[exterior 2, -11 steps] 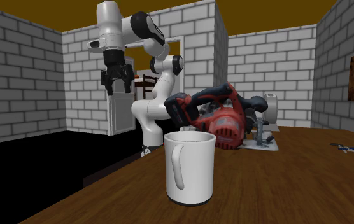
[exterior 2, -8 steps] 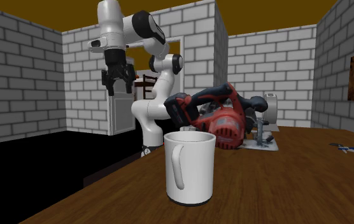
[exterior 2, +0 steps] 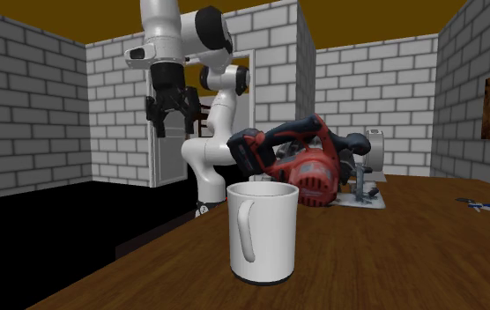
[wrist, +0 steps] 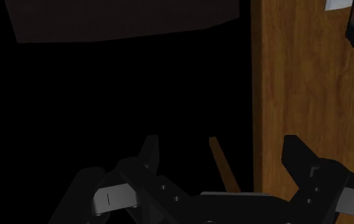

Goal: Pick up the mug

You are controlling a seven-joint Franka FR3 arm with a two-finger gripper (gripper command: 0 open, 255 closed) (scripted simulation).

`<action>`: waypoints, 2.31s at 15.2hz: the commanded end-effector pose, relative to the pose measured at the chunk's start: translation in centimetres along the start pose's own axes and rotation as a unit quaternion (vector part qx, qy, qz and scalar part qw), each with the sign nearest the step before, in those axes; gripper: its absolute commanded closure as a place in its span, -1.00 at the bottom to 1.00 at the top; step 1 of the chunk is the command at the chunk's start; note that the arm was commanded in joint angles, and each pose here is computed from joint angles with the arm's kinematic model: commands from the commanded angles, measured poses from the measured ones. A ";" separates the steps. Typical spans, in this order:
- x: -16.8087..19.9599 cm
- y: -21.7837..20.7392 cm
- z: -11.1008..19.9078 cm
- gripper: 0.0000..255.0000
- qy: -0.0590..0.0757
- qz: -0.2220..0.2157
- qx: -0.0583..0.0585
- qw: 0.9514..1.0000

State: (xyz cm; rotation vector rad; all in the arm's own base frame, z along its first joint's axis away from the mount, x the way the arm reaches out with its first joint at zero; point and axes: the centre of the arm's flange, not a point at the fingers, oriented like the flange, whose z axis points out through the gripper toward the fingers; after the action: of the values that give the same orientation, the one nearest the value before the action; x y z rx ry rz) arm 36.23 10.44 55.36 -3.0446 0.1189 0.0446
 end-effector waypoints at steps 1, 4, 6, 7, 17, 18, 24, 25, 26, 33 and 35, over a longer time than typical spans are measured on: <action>1.2 -2.4 0.5 -1.00 0.000 0.001 0.000 1.000; 3.2 -5.7 1.2 -1.00 0.001 0.003 -0.001 1.000; 4.6 -7.9 1.7 -1.00 0.002 0.004 -0.001 1.000; 5.3 -9.0 2.0 -1.00 0.002 0.005 -0.002 1.000; 12.2 -20.0 4.5 -1.00 0.004 0.011 -0.005 1.000; 12.9 -21.1 4.7 -1.00 0.005 0.012 -0.005 1.000; 16.0 -25.8 6.4 -1.00 0.006 0.014 -0.006 1.000; 16.0 -25.8 6.9 -1.00 0.006 0.014 -0.006 1.000; 16.0 -25.7 7.4 -1.00 0.006 0.014 -0.006 1.000; 16.2 -25.5 9.9 1.00 0.006 0.014 -0.006 1.000; 16.2 -25.5 9.8 1.00 0.006 0.014 -0.006 1.000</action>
State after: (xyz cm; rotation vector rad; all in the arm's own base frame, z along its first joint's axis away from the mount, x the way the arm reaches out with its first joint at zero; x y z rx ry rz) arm 54.15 35.45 47.41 -3.0562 0.1636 0.0303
